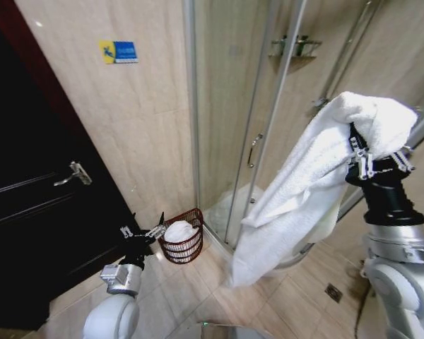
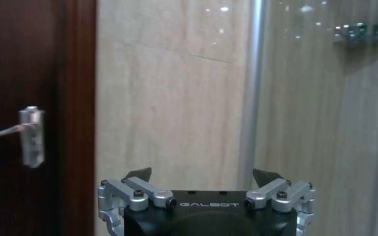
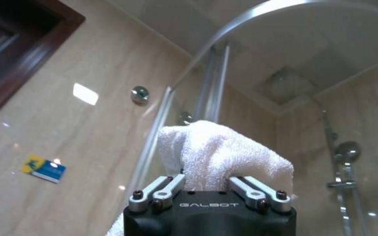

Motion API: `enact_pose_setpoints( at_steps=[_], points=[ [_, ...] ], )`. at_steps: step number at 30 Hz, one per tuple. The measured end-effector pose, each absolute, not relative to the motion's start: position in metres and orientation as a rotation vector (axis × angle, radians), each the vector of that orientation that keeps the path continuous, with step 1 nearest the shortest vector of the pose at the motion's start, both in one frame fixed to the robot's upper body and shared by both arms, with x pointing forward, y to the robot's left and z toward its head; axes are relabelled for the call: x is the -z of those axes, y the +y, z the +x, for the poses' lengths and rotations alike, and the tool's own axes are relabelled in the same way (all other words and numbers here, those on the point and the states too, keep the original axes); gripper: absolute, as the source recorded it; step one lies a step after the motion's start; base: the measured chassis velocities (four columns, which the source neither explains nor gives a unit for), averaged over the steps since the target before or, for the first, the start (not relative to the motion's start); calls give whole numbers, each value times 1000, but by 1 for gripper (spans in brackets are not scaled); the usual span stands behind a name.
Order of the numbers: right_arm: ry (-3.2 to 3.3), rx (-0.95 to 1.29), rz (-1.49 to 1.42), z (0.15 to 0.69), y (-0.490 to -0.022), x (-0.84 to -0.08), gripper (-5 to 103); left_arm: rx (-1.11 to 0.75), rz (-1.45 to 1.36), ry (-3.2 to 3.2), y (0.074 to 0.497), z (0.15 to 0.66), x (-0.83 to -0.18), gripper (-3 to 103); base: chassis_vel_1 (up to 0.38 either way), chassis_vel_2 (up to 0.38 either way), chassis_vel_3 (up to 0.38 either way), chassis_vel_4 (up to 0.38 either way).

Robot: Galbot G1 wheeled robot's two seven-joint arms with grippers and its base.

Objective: Discard the used towel into the hamper.

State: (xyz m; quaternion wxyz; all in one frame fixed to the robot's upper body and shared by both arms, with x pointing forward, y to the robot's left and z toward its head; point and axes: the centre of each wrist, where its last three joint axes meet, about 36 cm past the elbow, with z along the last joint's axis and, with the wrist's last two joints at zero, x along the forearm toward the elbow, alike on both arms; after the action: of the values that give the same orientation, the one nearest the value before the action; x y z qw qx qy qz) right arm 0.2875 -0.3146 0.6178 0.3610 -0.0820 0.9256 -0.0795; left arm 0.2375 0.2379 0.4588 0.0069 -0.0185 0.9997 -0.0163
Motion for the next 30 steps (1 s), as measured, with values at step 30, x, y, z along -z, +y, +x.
enact_pose_setpoints(
  at_steps=[30],
  points=[
    [2322, 200, -283, 293, -312, -629, 13, 51, -58, 3127, 238, 237, -459, 100, 85, 90, 95, 90]
  ],
)
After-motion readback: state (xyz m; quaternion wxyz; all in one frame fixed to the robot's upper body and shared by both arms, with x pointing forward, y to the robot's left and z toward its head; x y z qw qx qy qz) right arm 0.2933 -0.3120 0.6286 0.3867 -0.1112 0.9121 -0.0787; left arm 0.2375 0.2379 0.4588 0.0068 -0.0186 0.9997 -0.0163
